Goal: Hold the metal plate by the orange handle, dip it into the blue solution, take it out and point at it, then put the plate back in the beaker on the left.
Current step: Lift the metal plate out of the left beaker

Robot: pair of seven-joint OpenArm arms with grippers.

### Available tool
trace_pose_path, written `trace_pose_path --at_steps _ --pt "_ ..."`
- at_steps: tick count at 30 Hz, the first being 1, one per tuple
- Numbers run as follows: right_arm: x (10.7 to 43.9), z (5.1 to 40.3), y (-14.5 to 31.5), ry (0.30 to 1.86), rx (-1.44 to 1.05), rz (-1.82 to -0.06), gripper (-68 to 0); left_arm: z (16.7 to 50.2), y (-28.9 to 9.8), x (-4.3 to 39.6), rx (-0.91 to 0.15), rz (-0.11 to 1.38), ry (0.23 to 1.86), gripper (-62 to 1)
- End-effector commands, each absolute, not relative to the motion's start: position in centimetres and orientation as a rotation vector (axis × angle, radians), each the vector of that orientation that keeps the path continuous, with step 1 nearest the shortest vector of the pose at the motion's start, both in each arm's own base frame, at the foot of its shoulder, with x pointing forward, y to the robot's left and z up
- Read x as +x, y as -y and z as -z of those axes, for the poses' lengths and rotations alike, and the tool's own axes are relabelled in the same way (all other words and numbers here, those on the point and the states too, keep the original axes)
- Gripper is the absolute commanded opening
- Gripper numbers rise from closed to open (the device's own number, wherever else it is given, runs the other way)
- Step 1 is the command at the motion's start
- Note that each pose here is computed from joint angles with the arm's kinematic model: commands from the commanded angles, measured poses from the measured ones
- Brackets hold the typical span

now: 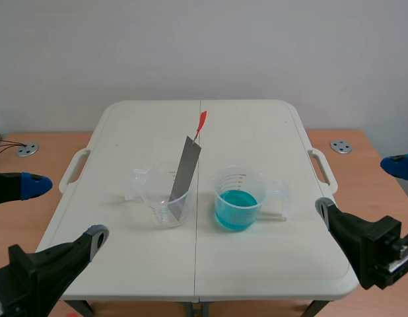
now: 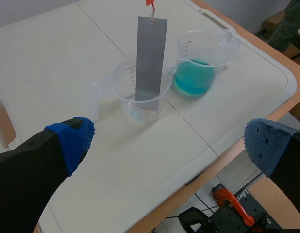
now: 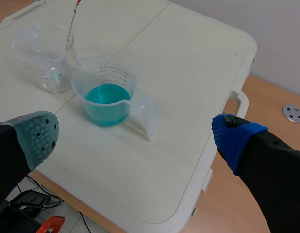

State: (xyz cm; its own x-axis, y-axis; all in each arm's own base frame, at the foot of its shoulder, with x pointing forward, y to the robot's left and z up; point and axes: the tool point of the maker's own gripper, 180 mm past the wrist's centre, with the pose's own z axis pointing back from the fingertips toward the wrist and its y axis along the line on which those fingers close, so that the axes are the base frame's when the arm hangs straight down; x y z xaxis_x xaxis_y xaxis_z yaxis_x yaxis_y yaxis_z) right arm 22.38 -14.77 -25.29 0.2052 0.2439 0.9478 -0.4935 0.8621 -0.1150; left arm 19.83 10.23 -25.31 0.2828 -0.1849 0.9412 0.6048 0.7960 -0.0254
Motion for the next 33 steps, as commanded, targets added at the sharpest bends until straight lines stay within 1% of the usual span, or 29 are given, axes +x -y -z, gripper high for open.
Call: trace_pose_path --at_steps 1,30,33 --pt "22.67 24.28 14.42 1.299 0.240 -0.527 -1.2 24.76 -10.18 20.02 -0.427 0.535 1.197 1.4" --pt "22.69 24.16 14.38 1.305 0.243 -0.527 -1.2 25.22 -10.28 19.90 -0.415 0.543 1.172 1.4" --pt "22.69 24.17 14.38 1.305 0.242 -0.527 -1.2 25.38 -10.31 19.85 -0.402 0.561 1.168 1.4"
